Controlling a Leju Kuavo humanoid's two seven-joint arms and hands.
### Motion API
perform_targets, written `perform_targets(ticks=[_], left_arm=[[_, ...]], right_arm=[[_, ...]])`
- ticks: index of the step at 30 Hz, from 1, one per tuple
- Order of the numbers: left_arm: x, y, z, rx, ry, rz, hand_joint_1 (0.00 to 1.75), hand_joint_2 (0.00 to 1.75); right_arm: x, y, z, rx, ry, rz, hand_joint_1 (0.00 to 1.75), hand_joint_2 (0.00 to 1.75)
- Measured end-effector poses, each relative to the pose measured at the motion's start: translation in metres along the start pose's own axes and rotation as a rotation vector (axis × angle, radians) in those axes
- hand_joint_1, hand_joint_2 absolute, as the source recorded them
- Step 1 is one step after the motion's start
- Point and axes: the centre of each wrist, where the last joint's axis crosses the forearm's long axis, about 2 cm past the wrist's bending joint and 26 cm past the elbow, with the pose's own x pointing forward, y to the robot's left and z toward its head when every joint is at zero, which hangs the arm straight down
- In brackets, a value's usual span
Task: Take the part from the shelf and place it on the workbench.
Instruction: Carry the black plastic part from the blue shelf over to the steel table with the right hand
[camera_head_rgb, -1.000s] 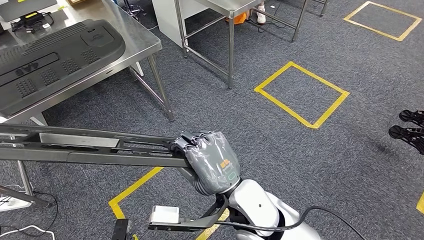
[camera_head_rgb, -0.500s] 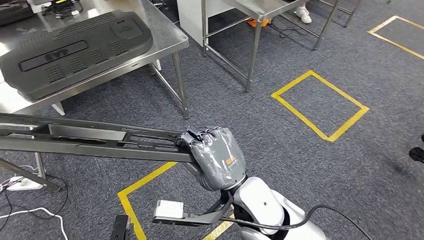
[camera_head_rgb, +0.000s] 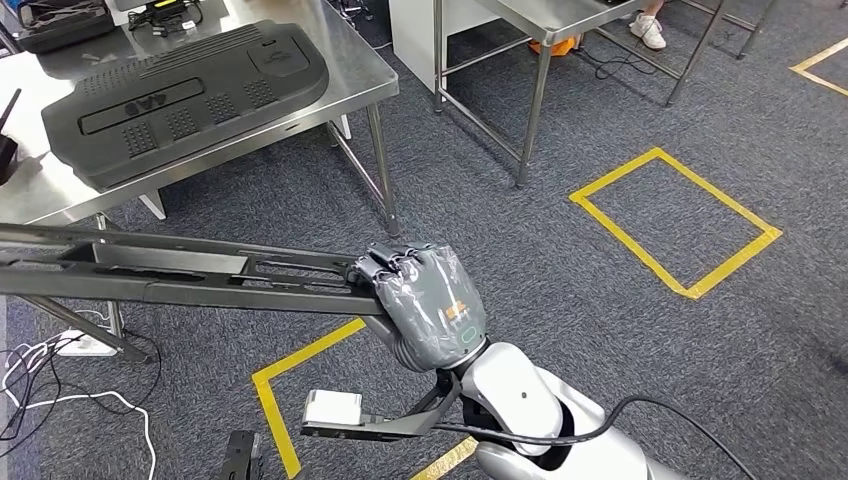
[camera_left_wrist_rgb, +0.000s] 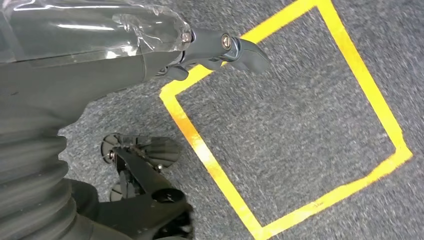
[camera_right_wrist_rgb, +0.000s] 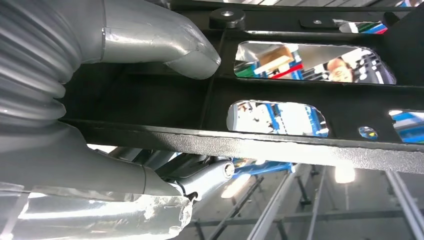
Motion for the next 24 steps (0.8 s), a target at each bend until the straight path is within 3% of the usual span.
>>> perform_targets(ticks=[24], left_arm=[[-0.0040,0.0056,0.0018,0.000,-0.007,0.023,0.00,1.75]], right_arm=[[0.0029,0.0065,0.0052,0.028,-0.026,-0.034,1.75,1.75]])
